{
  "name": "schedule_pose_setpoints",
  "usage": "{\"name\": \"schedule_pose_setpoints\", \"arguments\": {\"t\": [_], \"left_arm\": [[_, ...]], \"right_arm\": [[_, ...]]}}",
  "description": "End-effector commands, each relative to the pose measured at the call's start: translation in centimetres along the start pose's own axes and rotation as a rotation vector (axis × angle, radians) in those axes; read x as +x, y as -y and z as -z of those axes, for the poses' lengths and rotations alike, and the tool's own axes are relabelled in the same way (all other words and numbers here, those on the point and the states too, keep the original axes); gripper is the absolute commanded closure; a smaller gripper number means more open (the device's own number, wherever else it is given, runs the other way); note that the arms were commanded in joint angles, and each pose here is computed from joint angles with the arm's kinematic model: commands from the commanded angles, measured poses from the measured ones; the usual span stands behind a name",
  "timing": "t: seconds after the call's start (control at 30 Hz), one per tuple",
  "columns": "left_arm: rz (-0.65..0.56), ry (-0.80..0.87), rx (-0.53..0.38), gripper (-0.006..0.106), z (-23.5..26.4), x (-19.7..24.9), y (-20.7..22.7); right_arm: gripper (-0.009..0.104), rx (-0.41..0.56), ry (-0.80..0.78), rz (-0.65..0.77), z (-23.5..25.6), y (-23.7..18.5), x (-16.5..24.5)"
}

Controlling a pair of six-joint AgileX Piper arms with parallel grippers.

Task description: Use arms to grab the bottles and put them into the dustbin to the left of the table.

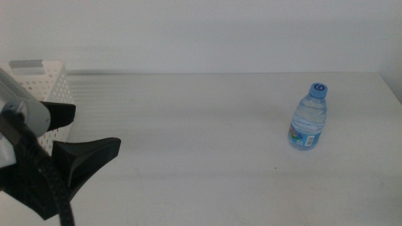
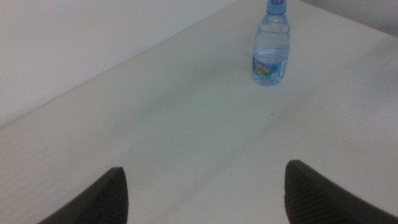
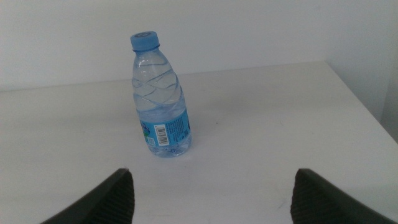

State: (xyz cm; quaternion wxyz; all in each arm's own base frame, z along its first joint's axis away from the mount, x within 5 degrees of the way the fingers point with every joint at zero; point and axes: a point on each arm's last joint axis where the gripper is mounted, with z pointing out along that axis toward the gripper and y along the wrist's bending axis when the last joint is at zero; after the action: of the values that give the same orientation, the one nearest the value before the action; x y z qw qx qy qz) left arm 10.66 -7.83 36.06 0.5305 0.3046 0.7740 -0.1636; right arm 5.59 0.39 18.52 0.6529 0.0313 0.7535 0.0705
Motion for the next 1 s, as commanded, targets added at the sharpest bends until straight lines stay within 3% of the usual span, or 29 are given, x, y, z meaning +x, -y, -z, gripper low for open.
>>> {"name": "schedule_pose_setpoints", "arguments": {"t": [0.0,0.27,0.53,0.77,0.97], "left_arm": [[0.018,0.093,-0.013,0.023,0.5,-1.4,-0.1],[0.018,0.094,-0.013,0.023,0.5,-1.4,-0.1],[0.018,0.093,-0.013,0.023,0.5,-1.4,-0.1],[0.018,0.093,-0.013,0.023,0.5,-1.4,-0.1],[0.018,0.093,-0.013,0.023,0.5,-1.4,-0.1]], "right_arm": [[0.029,-0.01,0.109,0.009,0.3,-0.1,-1.1],[0.029,-0.004,0.174,0.131,0.0,-0.6,-4.3],[0.029,-0.004,0.074,0.205,-4.2,-1.0,-7.1],[0.029,-0.094,0.214,0.199,-8.4,-1.8,-7.7],[0.029,-0.208,0.222,0.189,-11.6,-2.6,-6.0]]}}
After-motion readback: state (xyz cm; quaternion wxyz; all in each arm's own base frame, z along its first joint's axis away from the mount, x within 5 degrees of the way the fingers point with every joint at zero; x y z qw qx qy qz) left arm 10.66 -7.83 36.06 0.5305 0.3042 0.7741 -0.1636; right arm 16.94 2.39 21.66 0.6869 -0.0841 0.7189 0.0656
